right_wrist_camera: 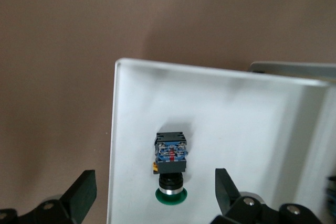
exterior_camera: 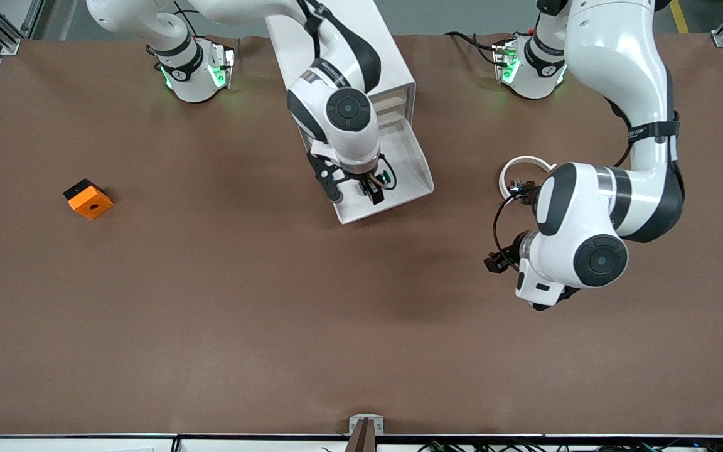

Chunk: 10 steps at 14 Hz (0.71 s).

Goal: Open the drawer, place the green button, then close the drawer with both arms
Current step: 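Lower the button into the drawer and open the right gripper, then push the drawer shut with the left gripper while the right gripper withdraws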

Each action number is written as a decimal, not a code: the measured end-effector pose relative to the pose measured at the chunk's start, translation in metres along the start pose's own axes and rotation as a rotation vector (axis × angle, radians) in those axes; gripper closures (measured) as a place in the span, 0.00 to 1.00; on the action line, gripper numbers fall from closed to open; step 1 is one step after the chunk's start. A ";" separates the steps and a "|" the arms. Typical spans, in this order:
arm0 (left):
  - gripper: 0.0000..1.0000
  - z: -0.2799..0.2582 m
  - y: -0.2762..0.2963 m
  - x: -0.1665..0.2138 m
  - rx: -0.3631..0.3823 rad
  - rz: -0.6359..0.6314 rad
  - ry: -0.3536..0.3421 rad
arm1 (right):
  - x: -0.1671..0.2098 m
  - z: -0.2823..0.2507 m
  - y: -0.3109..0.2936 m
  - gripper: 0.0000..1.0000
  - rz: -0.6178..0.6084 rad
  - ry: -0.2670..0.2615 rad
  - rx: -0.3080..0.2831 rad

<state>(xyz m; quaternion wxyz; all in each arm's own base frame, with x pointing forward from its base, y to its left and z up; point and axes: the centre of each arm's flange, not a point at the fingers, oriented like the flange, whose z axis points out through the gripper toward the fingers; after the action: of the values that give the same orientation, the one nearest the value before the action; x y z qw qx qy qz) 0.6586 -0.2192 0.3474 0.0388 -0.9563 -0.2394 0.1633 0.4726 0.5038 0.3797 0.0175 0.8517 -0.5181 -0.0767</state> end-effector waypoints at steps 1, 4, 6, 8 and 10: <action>0.00 0.016 0.008 -0.003 -0.008 0.018 -0.002 | 0.017 -0.030 0.003 0.00 -0.018 -0.001 -0.021; 0.00 0.052 0.039 -0.028 -0.035 0.080 -0.008 | 0.076 -0.100 0.019 0.00 -0.086 -0.016 -0.047; 0.00 0.071 0.060 -0.050 -0.080 0.125 0.008 | 0.119 -0.131 0.033 0.00 -0.180 -0.029 -0.077; 0.00 0.093 0.073 -0.081 -0.129 0.164 0.030 | 0.164 -0.156 0.047 0.00 -0.281 -0.050 -0.098; 0.00 0.121 0.077 -0.110 -0.166 0.191 0.053 | 0.213 -0.179 0.060 0.00 -0.414 -0.074 -0.090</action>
<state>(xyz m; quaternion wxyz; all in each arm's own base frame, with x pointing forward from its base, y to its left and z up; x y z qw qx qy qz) 0.5611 -0.3392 0.2537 -0.0499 -0.9787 -0.1586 0.1205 0.5422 0.2789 0.5397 0.0206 0.9348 -0.3286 -0.1329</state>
